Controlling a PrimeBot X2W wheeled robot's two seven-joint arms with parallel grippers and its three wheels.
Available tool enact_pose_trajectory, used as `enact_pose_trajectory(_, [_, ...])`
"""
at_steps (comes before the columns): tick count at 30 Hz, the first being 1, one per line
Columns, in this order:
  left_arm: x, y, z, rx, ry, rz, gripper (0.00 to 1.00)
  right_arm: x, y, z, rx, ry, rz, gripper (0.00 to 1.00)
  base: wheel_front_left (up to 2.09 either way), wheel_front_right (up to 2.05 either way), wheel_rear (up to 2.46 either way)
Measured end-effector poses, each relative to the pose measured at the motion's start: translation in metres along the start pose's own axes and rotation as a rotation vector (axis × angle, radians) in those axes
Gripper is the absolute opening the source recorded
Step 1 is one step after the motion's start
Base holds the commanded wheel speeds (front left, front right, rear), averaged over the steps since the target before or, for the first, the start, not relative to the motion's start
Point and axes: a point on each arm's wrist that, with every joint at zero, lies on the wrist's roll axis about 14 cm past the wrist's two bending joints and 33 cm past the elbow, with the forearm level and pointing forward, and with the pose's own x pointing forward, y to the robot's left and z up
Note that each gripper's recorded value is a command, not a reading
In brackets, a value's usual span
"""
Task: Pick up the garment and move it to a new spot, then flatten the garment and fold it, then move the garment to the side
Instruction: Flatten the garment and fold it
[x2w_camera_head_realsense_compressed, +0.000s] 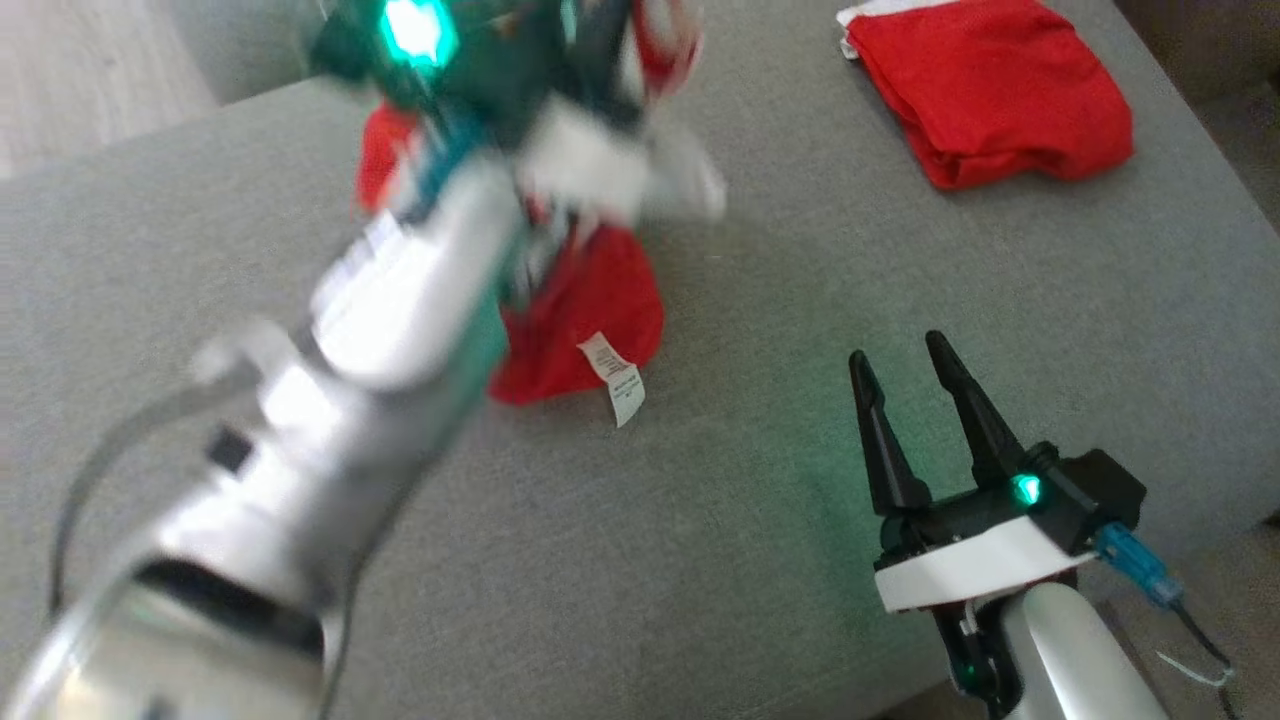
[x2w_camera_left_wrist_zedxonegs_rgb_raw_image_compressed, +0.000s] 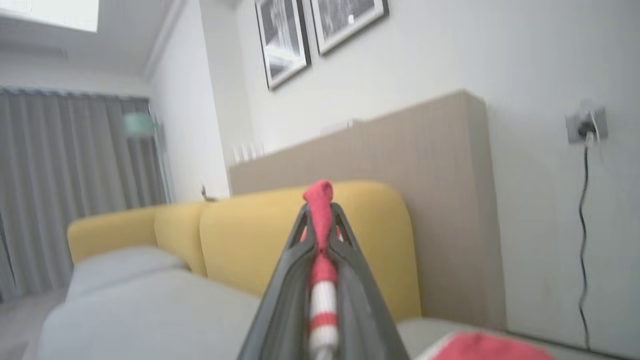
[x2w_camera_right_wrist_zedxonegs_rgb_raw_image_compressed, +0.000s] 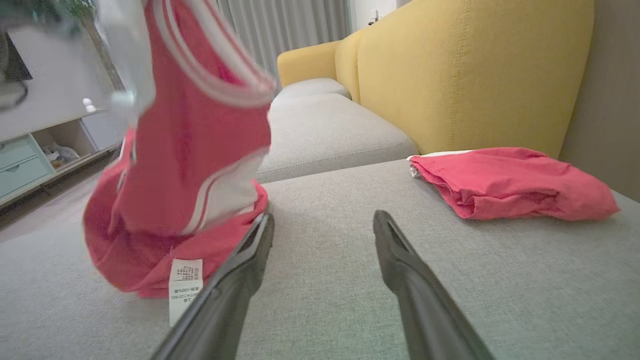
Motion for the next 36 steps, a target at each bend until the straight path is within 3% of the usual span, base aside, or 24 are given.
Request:
enact_pose_trajectory(6, [0.037,0.049,0.136,0.020,-0.288,0.079,0.00,0.003,0.012,0.004,0.009,-0.017,0.038,1.00,0.00,0.00,0.00])
enact_pose_trajectory(10, [0.019,0.101,0.169,-0.032,-0.354,0.224,0.00,0.008,0.021,0.005,0.016,-0.023,0.070,1.00,0.00,0.00,0.00])
enact_pose_trajectory(13, [-0.021,0.152,0.143,-0.052,-0.293,0.380,0.00,0.008,0.028,0.000,0.025,-0.012,0.089,1.00,0.00,0.00,0.00])
enact_pose_trajectory(15, [-0.067,0.181,0.099,-0.083,-0.197,0.504,0.00,0.007,0.031,-0.002,0.029,-0.005,0.098,1.00,0.00,0.00,0.00])
enact_pose_trajectory(19, [-0.194,0.191,-0.024,-0.220,0.114,0.742,0.00,0.010,0.035,-0.006,0.020,0.004,0.114,1.00,0.00,0.00,0.00])
enact_pose_trajectory(20, [-0.229,0.186,-0.049,-0.243,0.193,0.795,0.36,0.011,0.038,-0.007,0.018,0.006,0.125,1.00,0.00,0.00,0.00])
enact_pose_trajectory(21, [-0.260,0.180,-0.068,-0.259,0.260,0.844,1.00,0.013,0.042,-0.007,0.015,0.008,0.138,1.00,0.00,0.00,0.00])
enact_pose_trajectory(25, [-0.330,0.178,-0.091,-0.243,0.377,0.972,1.00,0.018,0.054,-0.012,0.008,0.021,0.177,1.00,0.00,0.00,0.00])
enact_pose_trajectory(32, [-0.307,0.181,-0.060,-0.088,0.306,0.911,1.00,0.018,0.060,-0.016,0.009,0.031,0.194,1.00,0.00,0.00,0.00])
enact_pose_trajectory(36, [-0.294,0.150,-0.068,-0.011,0.347,0.787,1.00,0.016,0.053,-0.018,0.007,0.040,0.172,1.00,0.00,0.00,0.00])
